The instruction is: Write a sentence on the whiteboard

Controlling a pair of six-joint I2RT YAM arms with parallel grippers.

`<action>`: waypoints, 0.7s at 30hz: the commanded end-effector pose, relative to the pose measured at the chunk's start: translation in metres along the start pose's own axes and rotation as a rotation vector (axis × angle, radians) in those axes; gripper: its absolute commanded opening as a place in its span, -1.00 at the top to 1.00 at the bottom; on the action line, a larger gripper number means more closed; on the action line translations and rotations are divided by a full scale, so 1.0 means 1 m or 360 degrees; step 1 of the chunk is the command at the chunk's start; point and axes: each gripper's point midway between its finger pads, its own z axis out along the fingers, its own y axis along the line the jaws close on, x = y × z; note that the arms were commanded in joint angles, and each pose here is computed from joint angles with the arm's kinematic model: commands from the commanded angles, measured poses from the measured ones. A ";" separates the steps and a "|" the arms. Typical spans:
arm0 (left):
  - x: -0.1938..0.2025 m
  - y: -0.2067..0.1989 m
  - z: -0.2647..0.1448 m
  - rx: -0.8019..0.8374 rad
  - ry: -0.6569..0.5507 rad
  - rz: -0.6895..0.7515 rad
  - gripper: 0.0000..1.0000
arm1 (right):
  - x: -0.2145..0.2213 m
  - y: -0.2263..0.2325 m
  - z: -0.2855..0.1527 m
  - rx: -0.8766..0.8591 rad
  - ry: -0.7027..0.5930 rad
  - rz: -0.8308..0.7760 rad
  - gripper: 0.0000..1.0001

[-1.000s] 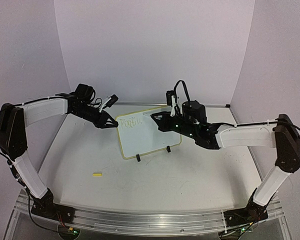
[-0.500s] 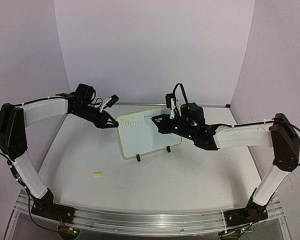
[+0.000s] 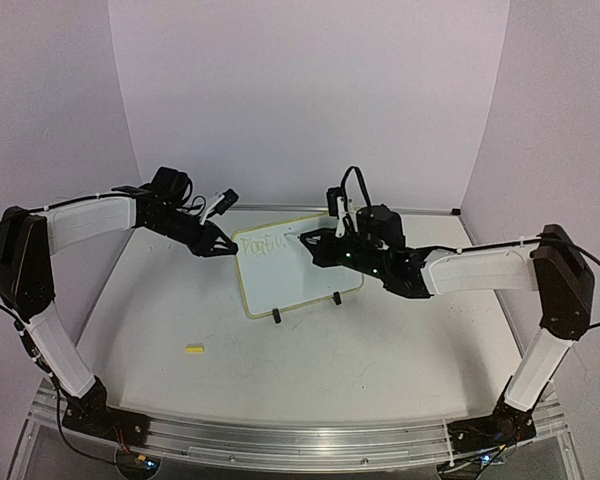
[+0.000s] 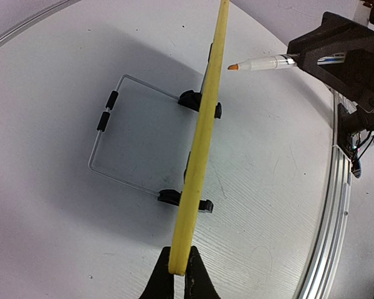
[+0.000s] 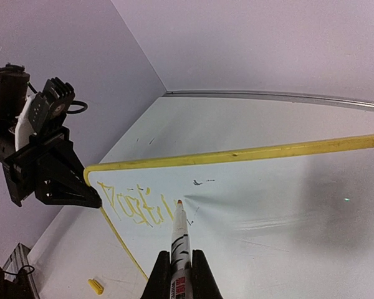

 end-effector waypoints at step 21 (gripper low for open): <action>0.009 -0.002 0.004 -0.0034 0.0092 0.0015 1.00 | 0.021 -0.017 0.006 0.0056 0.0042 0.0079 1.00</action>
